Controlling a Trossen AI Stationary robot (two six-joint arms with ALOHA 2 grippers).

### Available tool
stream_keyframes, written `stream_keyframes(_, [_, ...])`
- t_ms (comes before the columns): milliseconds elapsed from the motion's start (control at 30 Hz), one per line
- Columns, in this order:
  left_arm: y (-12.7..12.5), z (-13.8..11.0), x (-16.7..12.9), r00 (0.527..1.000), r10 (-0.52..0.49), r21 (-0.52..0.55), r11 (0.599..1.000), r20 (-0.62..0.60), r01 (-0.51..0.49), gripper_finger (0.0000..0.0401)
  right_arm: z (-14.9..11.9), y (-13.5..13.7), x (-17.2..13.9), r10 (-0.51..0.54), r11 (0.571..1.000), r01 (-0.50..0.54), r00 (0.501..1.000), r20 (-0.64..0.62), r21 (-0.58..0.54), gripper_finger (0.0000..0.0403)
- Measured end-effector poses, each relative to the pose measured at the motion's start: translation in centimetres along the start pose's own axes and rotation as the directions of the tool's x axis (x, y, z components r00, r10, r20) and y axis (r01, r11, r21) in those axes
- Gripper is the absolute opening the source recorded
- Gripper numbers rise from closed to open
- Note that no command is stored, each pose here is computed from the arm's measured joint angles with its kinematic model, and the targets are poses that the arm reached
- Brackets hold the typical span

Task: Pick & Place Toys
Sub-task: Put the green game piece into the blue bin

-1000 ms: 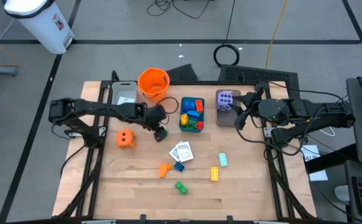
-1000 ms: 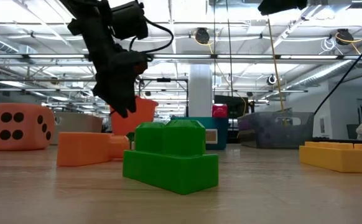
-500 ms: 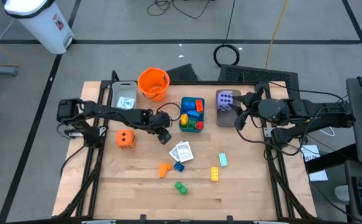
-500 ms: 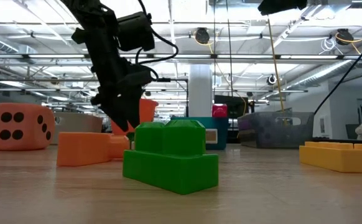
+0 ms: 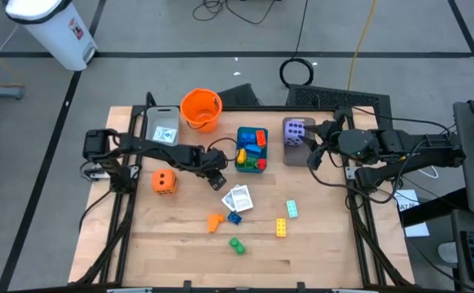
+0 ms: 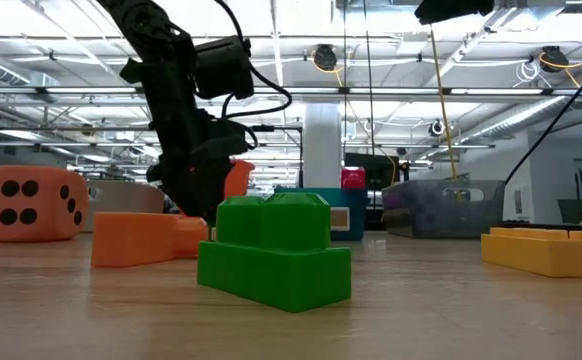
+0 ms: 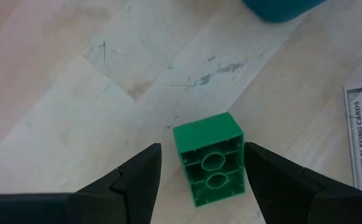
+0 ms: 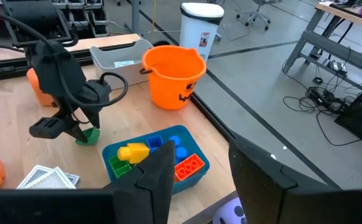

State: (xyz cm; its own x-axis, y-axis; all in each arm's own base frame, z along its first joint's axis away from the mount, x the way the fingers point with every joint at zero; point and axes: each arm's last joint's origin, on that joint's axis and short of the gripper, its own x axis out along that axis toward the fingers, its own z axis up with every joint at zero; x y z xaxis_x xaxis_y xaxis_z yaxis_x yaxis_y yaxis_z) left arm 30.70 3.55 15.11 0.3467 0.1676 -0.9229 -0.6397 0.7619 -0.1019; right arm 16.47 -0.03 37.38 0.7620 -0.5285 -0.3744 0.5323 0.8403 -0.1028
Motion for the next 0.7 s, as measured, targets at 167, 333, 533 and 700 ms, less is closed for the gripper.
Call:
stream_keyframes(167, [-0.01, -0.08, 0.40, 1.000, 0.006, -0.024, 1.000, -0.010, -0.006, 0.0237, -0.02, 0.00, 0.00, 0.000, 1.000, 0.000, 1.000, -0.001, -0.001, 0.0144])
stream_keyframes(333, [-0.03, -0.07, 0.46, 1.000, 0.005, -0.040, 0.999, -0.010, -0.005, 0.0229, -0.03, -0.01, 0.00, -0.001, 1.000, 0.001, 1.000, -0.002, -0.002, 0.0144])
stream_keyframes(533, [-0.01, -0.02, 0.46, 1.000, 0.002, -0.044, 0.999, -0.007, -0.003, 0.0162, -0.03, 0.00, 0.00, 0.000, 1.000, 0.000, 1.000, -0.003, -0.002, 0.0144])
stream_keyframes(700, [-0.21, 0.37, 0.47, 0.999, -0.050, -0.043, 0.998, 0.011, 0.051, 0.0145, -0.03, 0.00, 0.00, 0.000, 1.000, 0.000, 1.000, -0.003, -0.002, 0.0144])
